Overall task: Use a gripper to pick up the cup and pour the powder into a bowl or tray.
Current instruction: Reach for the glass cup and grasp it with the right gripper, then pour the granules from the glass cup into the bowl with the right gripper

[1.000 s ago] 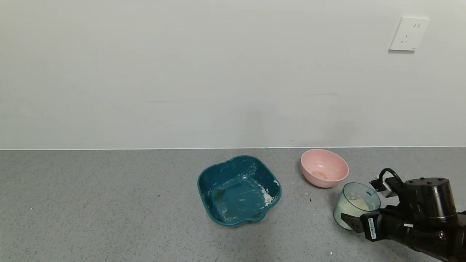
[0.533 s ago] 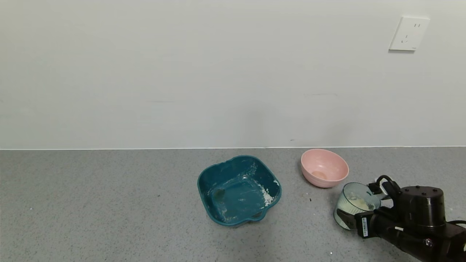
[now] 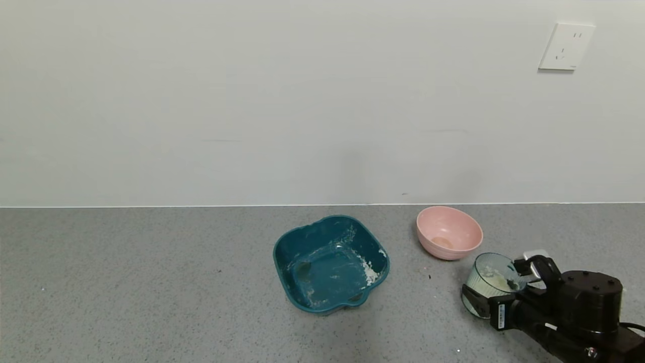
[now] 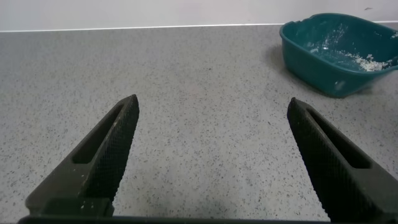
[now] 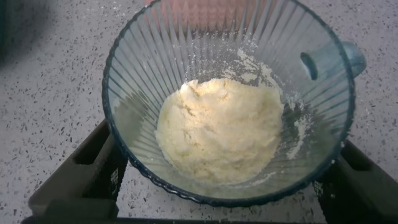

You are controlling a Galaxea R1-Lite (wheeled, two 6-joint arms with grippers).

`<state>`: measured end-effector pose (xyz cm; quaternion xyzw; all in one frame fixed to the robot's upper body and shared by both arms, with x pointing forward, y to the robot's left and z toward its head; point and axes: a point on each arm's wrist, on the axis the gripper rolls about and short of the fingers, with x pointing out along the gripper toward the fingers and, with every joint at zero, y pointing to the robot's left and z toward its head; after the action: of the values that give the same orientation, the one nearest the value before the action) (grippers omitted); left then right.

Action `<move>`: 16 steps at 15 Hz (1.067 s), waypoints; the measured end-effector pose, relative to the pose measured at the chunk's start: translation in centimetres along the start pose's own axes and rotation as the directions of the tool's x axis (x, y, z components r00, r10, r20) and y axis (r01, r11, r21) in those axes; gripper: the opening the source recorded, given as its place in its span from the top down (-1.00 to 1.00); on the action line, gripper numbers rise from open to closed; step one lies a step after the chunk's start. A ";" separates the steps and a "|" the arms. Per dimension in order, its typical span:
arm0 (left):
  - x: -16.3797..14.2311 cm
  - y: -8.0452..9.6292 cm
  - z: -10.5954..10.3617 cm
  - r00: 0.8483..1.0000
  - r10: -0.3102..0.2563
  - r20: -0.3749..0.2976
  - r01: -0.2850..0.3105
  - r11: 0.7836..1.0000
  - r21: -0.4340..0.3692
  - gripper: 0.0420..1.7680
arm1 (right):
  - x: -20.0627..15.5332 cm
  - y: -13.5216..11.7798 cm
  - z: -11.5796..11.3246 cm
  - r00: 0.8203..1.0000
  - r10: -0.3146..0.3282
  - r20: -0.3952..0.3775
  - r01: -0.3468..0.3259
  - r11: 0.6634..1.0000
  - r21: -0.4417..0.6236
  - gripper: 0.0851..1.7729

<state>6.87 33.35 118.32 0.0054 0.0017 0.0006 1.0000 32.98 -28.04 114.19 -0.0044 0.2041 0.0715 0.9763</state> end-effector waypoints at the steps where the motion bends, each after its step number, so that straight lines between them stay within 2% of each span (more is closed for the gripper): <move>1: 0.0 0.0 0.0 1.000 0.000 0.000 0.000 1.000 0.000 -0.94 | 0.0 0.0 -0.2 1.000 0.001 0.003 -0.001 1.000 -0.001 -0.93; 4: 0.0 0.0 0.0 1.000 0.000 0.000 0.000 1.000 0.000 -0.94 | 0.2 0.0 -1.0 1.000 0.000 -0.024 0.000 1.000 -0.004 -0.93; 5: 0.0 0.0 0.0 1.000 0.000 0.000 0.000 1.000 0.000 -0.94 | 0.2 0.0 -1.2 1.000 -0.001 -0.031 0.001 1.000 -0.005 -0.86; 6: 0.0 0.0 0.0 1.000 0.000 0.000 0.000 1.000 0.000 -0.94 | 0.2 0.0 -1.3 0.999 -0.002 -0.034 0.002 1.000 -0.006 -0.63; 7: 0.0 0.0 0.0 1.000 0.000 0.000 0.000 1.000 0.000 -0.94 | 0.2 0.0 -1.3 0.999 -0.001 -0.036 0.001 1.000 -0.007 -0.51; 8: 0.0 0.0 0.0 1.000 0.000 0.000 0.000 1.000 0.000 -0.94 | 0.3 0.0 -1.3 0.999 -0.001 -0.037 0.000 1.000 -0.008 -0.47; 16: 0.0 0.0 0.0 1.000 0.000 0.000 0.000 1.000 0.000 -0.94 | 0.2 0.0 -1.0 1.000 -0.001 -0.022 0.001 1.000 -0.009 -0.45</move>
<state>6.87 33.35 118.32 0.0054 0.0017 0.0006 1.0000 32.73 -28.03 113.26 -0.0097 0.2145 0.0721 0.9740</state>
